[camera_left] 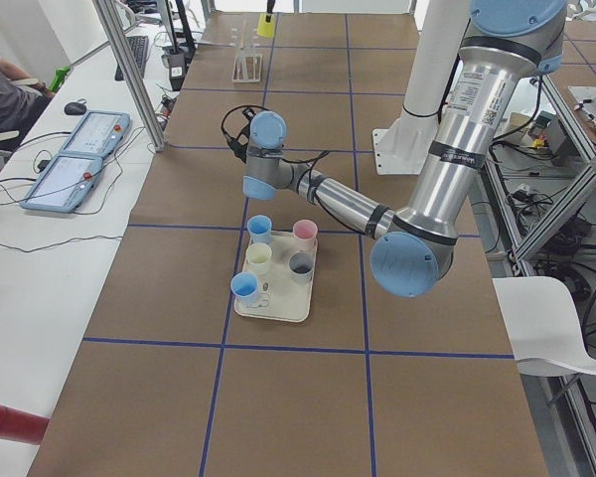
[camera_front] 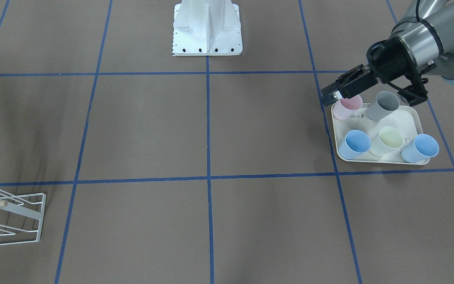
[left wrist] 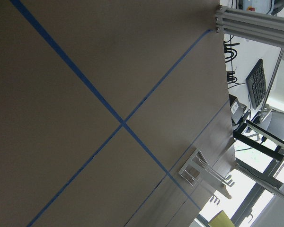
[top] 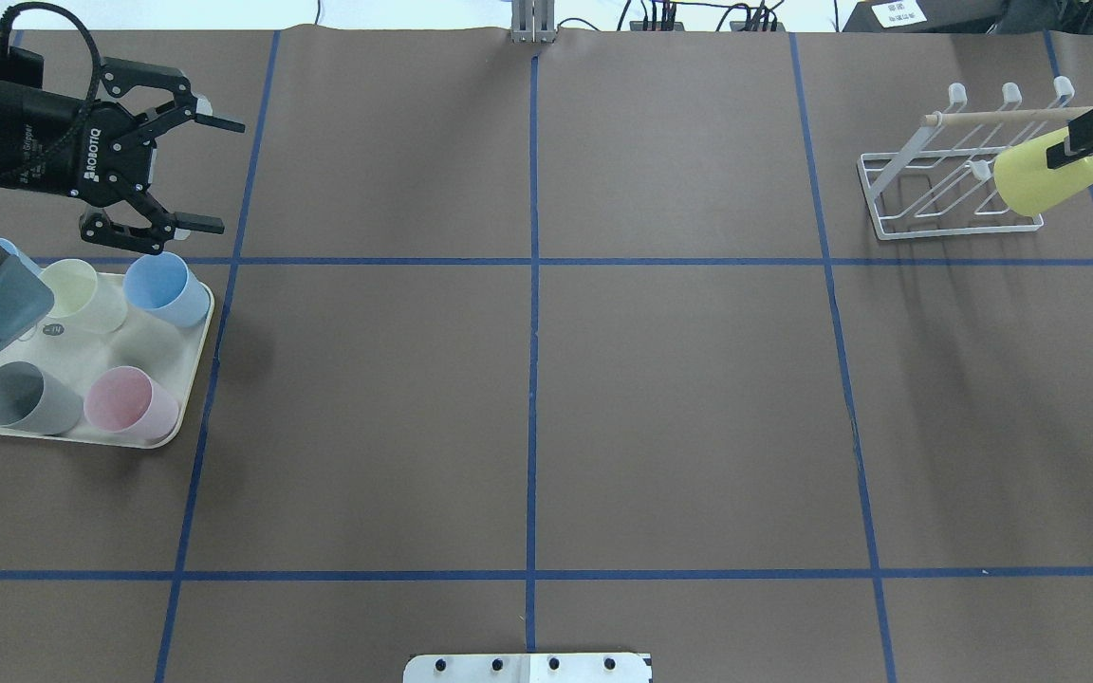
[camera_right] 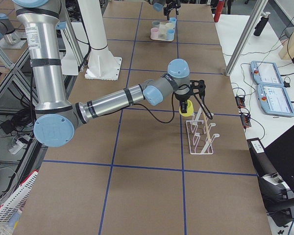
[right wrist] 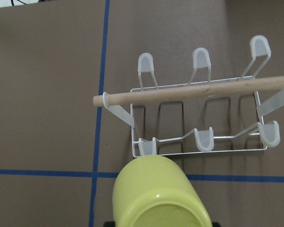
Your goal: Transfer IKEA cup to right arm and place on rack
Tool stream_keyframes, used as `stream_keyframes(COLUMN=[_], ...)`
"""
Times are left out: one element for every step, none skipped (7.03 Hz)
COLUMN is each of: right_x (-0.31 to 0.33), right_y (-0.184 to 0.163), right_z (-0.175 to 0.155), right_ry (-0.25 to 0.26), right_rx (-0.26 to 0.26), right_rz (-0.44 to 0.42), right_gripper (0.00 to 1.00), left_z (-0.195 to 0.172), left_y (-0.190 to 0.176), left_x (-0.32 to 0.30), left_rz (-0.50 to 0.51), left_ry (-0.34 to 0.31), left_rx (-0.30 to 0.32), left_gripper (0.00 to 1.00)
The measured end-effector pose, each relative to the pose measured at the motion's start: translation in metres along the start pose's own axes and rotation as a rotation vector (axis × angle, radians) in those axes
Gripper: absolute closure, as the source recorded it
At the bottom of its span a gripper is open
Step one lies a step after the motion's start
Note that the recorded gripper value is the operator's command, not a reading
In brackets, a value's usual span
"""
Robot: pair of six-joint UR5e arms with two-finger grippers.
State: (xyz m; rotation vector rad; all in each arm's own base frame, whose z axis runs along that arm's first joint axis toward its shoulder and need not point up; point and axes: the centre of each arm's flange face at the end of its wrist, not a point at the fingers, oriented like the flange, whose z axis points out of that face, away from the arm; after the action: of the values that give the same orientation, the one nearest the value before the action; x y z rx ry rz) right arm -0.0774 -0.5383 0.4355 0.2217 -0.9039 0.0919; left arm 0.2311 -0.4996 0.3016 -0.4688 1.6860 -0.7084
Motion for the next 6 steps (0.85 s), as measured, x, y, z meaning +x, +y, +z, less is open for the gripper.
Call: stream_keyframes(right_x=[-0.006,-0.013,-0.02,-0.028,-0.032,-0.036], right_y=[-0.004,-0.012,-0.021,-0.028,-0.032,-0.036], right_z=[0.007,0.008,0.004,0.003,0.007,0.014], right_ry=[0.043,0.073,0.09,0.097,0.105,0.114], right_rx=[-0.037,-0.07,-0.088,-0.098,-0.105,-0.113], right_rz=[-0.047,-0.085,-0.109,-0.123,-0.132,-0.14], right_gripper=[1.0,1.0,1.0,1.0,1.0,1.0], left_z=[0.0,0.0,0.0,0.0,0.001,0.001], left_y=[-0.002,-0.003,-0.004,-0.004,-0.004,-0.004], left_x=[-0.002,-0.003,-0.003,-0.004,-0.004,-0.004], left_rz=[-0.004,-0.006,-0.007,-0.007,-0.008,-0.008], left_ry=[-0.002,-0.003,-0.004,-0.004,-0.003,-0.003], left_rx=[0.003,0.004,0.005,0.006,0.006,0.006], left_gripper=[0.0,0.0,0.0,0.0,0.0,0.0])
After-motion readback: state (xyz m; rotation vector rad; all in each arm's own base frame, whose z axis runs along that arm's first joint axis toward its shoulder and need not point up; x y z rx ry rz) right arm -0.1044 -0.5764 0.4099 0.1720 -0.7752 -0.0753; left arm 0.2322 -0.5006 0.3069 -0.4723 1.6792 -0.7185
